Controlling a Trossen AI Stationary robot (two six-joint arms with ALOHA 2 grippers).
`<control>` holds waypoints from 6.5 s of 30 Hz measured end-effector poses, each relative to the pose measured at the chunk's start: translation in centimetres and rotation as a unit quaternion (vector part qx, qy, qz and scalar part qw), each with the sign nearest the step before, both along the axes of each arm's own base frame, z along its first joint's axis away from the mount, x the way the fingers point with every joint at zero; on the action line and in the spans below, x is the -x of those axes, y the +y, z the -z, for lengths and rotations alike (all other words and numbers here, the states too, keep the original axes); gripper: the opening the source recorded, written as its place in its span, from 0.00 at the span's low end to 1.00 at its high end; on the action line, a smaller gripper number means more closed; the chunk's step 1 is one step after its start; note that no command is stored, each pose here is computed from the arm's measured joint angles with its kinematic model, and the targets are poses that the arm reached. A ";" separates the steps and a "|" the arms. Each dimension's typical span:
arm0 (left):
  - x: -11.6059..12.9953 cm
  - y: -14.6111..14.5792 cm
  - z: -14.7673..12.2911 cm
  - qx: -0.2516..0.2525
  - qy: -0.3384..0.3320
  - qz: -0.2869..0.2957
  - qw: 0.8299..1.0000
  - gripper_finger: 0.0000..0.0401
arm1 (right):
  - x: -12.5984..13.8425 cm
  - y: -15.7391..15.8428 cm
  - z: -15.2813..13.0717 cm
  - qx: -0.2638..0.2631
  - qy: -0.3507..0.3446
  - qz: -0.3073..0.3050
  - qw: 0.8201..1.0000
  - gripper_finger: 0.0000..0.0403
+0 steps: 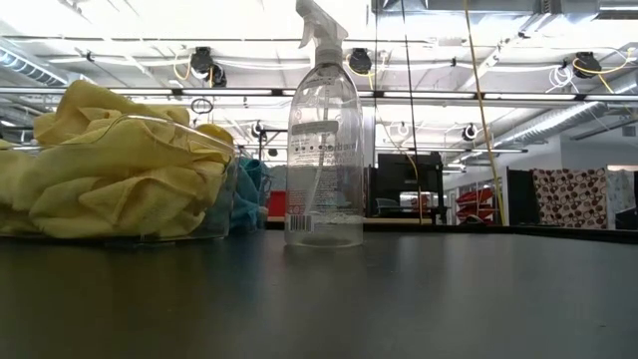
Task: Sort microfiber towel by color & place in baskets
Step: Put the blue microfiber cloth into the top transparent bin
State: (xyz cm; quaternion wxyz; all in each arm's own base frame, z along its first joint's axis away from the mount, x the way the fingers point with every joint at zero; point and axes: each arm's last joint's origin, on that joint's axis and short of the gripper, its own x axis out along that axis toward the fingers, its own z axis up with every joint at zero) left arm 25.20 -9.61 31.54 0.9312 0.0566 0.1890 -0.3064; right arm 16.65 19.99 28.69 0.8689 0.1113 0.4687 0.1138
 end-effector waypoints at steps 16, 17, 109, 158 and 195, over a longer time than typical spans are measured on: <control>-3.1 -5.3 4.3 -0.015 0.004 0.042 0.999 0.63 | 2.8 4.4 4.7 0.016 0.129 0.068 0.989 0.65; -3.3 -5.5 4.6 -0.015 0.004 0.042 0.999 0.63 | 3.1 4.7 4.9 0.013 0.134 0.074 0.988 0.65; -6.8 -5.6 5.5 -0.035 -0.124 -0.185 0.974 0.63 | -7.4 0.5 0.3 0.325 -0.272 0.010 0.906 0.02; -7.8 -5.0 5.0 -0.082 -0.204 -0.229 0.948 0.04 | -11.3 -2.2 0.3 0.330 -0.290 0.058 0.896 0.12; -0.5 0.9 -2.0 -0.276 -0.157 -0.421 0.850 0.04 | -8.1 -0.6 2.5 0.311 -0.199 0.052 0.928 0.56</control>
